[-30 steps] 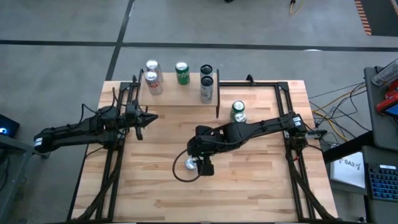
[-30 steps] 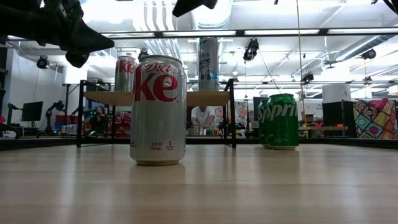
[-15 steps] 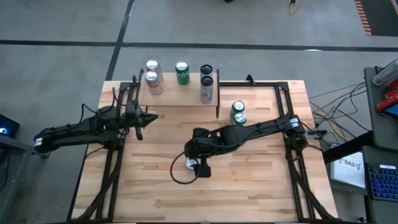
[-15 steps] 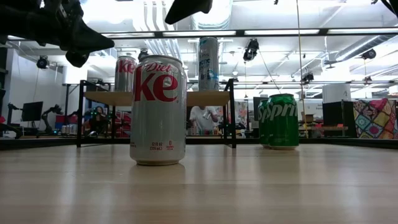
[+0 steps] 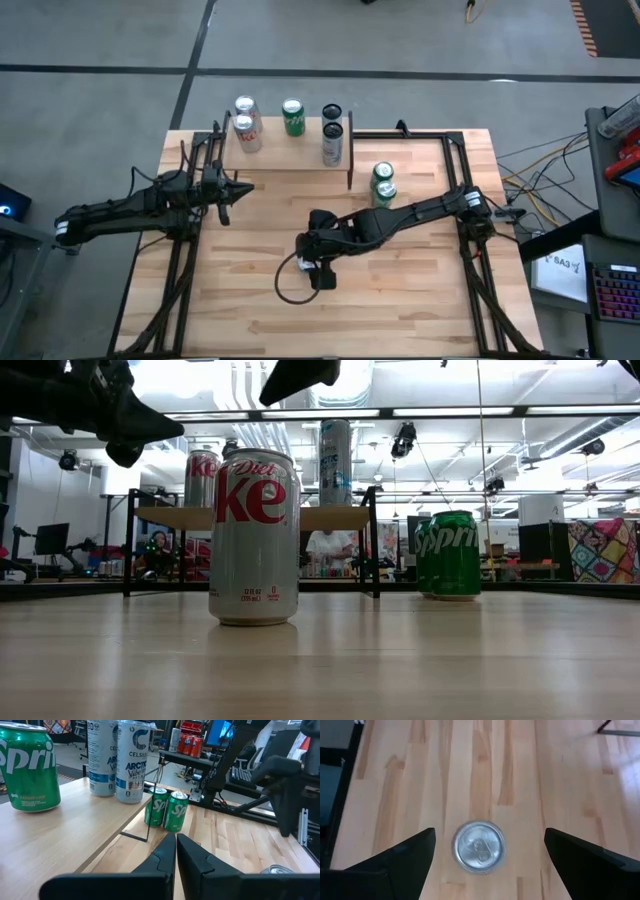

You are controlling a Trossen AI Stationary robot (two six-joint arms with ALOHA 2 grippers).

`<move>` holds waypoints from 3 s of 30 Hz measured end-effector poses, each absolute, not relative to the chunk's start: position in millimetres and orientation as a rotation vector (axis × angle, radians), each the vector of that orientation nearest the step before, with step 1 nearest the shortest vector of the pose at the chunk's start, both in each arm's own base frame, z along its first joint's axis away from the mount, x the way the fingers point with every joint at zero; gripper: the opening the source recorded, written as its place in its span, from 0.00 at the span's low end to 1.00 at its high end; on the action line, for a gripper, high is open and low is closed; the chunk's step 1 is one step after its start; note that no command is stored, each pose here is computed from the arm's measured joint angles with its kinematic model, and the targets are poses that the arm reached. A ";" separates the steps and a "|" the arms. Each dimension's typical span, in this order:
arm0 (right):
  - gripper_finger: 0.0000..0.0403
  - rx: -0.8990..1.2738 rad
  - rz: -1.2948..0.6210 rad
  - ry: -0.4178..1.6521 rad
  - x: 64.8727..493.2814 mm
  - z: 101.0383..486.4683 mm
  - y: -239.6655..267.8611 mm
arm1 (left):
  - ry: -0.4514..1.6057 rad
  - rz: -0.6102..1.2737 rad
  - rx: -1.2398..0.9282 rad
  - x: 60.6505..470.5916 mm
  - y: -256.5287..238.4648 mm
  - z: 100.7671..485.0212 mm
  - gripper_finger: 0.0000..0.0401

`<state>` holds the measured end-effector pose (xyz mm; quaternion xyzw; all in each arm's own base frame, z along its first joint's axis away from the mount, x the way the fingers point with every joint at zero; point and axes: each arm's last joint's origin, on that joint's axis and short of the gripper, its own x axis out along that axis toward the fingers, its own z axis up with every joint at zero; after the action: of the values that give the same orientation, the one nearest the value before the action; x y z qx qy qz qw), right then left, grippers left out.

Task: Place canned beverage on shelf
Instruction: Put the red-silver soda can aligned with the other red-silver soda cans on the shelf

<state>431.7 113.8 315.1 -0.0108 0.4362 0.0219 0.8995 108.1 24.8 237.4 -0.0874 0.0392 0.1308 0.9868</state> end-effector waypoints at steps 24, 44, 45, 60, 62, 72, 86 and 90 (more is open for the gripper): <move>0.90 0.043 -0.014 1.066 418.4 289.0 123.1 | 0.076 0.263 -0.173 108.1 24.8 237.6 0.00; 0.90 -0.023 -0.015 0.979 426.3 282.0 123.5 | 0.077 0.263 -0.173 108.1 24.8 237.6 0.00; 0.90 -0.023 -0.014 0.973 426.9 281.7 123.5 | 0.077 0.263 -0.173 108.1 24.8 237.6 0.00; 0.90 -0.034 -0.004 0.960 428.9 265.3 124.3 | 0.077 0.263 -0.173 108.1 24.8 237.6 0.00; 0.90 -0.034 -0.006 0.968 428.3 261.8 124.1 | 0.077 0.263 -0.173 108.1 24.8 237.6 0.00; 0.90 -0.024 -0.007 0.973 428.4 248.9 122.8 | 0.076 0.263 -0.173 108.1 24.8 237.6 0.00; 0.90 0.012 0.035 0.937 432.0 223.5 115.6 | 0.076 0.264 -0.173 108.1 24.8 237.6 0.00; 0.90 0.018 0.036 0.915 432.8 216.0 113.9 | 0.076 0.264 -0.173 108.1 24.8 237.6 0.00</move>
<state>432.8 113.9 216.0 0.0086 0.4415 0.0172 0.8970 108.1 24.8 237.6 -0.0861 0.0380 0.1312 0.9869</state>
